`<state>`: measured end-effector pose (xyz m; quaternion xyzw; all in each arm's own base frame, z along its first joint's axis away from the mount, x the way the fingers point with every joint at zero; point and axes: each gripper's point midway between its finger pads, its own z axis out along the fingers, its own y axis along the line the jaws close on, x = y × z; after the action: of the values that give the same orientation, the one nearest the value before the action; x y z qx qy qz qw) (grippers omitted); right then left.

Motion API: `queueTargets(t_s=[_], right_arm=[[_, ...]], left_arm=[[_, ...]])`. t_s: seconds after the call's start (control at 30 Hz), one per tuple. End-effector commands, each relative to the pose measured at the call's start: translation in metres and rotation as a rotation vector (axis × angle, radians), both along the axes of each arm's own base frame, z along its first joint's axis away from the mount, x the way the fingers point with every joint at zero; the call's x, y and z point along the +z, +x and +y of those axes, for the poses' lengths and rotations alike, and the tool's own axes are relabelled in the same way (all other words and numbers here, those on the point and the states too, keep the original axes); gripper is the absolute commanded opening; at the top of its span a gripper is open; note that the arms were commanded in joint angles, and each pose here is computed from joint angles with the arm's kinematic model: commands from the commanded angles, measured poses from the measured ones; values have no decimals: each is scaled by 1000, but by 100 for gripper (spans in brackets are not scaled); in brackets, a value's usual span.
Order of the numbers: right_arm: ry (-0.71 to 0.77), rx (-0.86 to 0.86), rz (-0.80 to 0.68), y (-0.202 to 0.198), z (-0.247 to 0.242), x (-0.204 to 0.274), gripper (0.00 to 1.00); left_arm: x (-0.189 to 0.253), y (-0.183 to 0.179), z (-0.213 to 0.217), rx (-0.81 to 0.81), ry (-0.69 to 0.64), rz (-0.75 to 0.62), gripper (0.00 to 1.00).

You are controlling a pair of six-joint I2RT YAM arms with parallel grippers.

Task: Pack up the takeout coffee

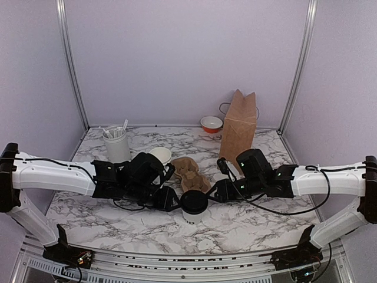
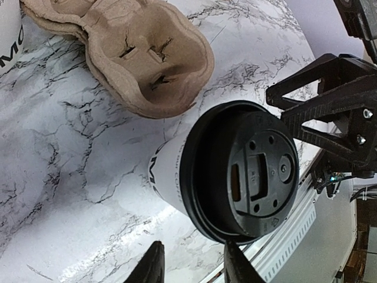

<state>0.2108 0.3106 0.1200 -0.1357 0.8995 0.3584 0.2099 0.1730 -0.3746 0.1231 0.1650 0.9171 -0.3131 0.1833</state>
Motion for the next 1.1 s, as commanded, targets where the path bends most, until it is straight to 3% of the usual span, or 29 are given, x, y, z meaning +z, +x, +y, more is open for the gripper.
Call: queueTargets(t_s=[0.0,0.73,1.07], right_arm=[[14,13,-16,-5,3,13,44],[45,54,35,-50,37,13,44],[143,-3,12,-24,10,35,44]], left_arm=[[2,0,9,13,15,-15,36],[7,9,37,73,27,-46,36],[7,8,34,65,21,-28,36]])
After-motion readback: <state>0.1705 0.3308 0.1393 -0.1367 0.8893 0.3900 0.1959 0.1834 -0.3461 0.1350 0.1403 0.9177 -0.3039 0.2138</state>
